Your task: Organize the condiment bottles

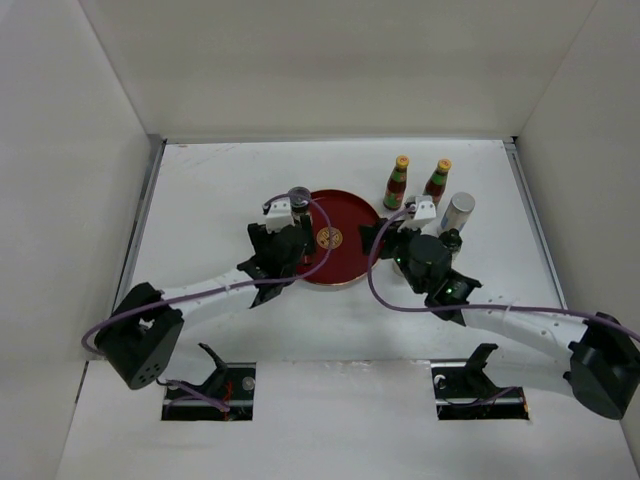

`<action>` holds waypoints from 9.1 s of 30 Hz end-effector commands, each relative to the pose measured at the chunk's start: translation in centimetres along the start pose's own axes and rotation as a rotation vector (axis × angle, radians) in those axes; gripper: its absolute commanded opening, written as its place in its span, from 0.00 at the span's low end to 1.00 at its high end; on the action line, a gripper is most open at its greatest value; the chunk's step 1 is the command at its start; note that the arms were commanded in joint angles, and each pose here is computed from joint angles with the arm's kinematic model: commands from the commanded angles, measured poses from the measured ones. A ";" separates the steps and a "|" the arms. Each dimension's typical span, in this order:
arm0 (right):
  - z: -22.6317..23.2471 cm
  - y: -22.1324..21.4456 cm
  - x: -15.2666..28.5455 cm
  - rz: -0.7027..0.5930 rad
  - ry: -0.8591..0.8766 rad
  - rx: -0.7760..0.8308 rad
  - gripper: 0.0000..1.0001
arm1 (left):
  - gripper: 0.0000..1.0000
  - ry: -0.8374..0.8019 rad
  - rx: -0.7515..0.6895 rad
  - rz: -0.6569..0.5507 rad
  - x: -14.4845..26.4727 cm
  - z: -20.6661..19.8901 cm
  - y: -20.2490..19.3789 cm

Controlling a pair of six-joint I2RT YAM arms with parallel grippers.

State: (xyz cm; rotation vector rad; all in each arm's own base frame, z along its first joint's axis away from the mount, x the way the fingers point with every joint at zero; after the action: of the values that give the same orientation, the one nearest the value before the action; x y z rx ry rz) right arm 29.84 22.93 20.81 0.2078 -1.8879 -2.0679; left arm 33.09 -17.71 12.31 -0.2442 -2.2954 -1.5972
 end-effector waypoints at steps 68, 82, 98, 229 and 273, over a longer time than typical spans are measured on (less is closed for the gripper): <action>-14.7 10.1 -15.4 0.148 -0.553 0.185 0.27 | 0.35 -0.627 0.447 -0.112 14.7 -0.5 -0.2; -6.1 15.4 -14.5 0.014 -0.416 0.229 0.27 | 0.39 -0.578 0.476 -0.125 13.8 0.6 -0.4; 3.7 12.2 -20.0 0.014 -0.207 0.097 0.27 | 0.43 -0.547 0.478 -0.113 12.9 1.0 -0.9; -3.0 12.0 -12.4 -0.038 -0.280 0.063 0.79 | 0.47 -0.529 0.471 -0.115 11.9 1.4 -0.8; -8.8 10.0 -5.9 0.091 -0.395 0.107 0.55 | 0.47 -0.530 0.479 -0.122 12.0 1.4 -0.5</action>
State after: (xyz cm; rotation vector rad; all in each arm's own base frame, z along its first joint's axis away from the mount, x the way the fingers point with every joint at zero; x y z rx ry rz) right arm 39.28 12.53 21.09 -0.5685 -2.1725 -1.8410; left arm 21.50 -17.36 16.05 -0.4628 -3.0525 -1.0799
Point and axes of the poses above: each gripper's point midway between its finger pads, its own x axis back along the fingers, its own z axis along the line the jaws close on, y = z × x, the point moved 1 cm from there along x, back along the fingers, and after that the axes turned 12 degrees about x, right-handed, at the moved point
